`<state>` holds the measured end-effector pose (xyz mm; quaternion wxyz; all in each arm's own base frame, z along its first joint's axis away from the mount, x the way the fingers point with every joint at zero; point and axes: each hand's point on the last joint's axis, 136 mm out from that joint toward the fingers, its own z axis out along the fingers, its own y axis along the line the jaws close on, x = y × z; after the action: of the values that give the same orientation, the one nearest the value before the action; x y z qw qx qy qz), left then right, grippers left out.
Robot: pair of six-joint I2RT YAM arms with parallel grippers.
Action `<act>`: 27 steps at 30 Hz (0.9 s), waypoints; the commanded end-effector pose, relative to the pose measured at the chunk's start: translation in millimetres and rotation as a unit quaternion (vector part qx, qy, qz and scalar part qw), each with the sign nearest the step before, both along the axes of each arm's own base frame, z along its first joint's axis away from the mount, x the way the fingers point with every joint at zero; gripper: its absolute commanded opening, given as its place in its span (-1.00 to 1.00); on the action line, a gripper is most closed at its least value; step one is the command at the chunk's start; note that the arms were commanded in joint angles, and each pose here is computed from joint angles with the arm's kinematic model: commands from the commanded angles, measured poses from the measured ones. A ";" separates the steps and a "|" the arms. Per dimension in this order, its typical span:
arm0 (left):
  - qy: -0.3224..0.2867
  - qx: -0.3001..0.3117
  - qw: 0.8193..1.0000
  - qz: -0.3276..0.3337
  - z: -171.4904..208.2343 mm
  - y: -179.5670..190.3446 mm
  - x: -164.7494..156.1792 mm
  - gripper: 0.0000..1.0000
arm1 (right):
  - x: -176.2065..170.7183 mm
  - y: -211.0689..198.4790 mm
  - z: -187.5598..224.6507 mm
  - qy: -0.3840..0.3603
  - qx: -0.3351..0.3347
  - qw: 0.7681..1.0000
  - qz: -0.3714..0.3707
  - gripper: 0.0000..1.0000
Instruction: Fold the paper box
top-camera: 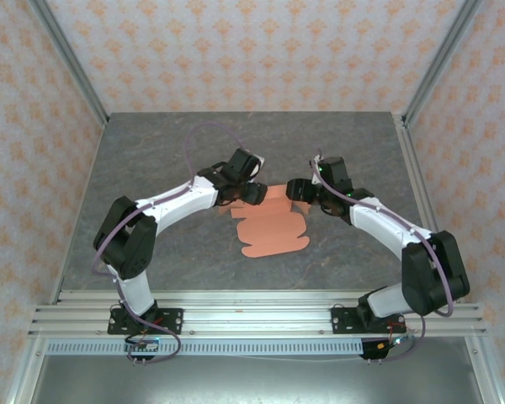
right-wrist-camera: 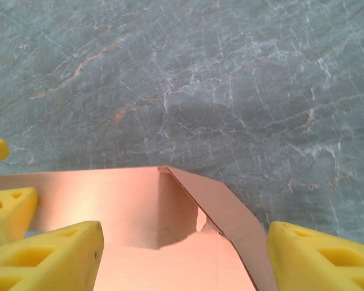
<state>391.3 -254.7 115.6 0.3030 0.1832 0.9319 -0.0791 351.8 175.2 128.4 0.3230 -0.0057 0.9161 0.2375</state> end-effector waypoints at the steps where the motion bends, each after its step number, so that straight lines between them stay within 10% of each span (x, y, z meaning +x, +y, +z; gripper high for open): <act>1: 0.021 0.014 1.000 0.008 -11.1 11.9 -8.7 0.29 | -13.1 -14.8 -4.4 0.017 0.000 0.999 -0.032 0.44; 27: 0.027 0.013 1.000 0.001 -14.0 10.0 -10.1 0.30 | -20.0 12.8 -0.5 0.005 0.050 0.998 0.044 0.37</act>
<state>391.7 -255.7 116.0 0.3042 0.1819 0.9315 -0.0820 322.6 179.4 104.7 0.2809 -0.0132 0.9181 0.2793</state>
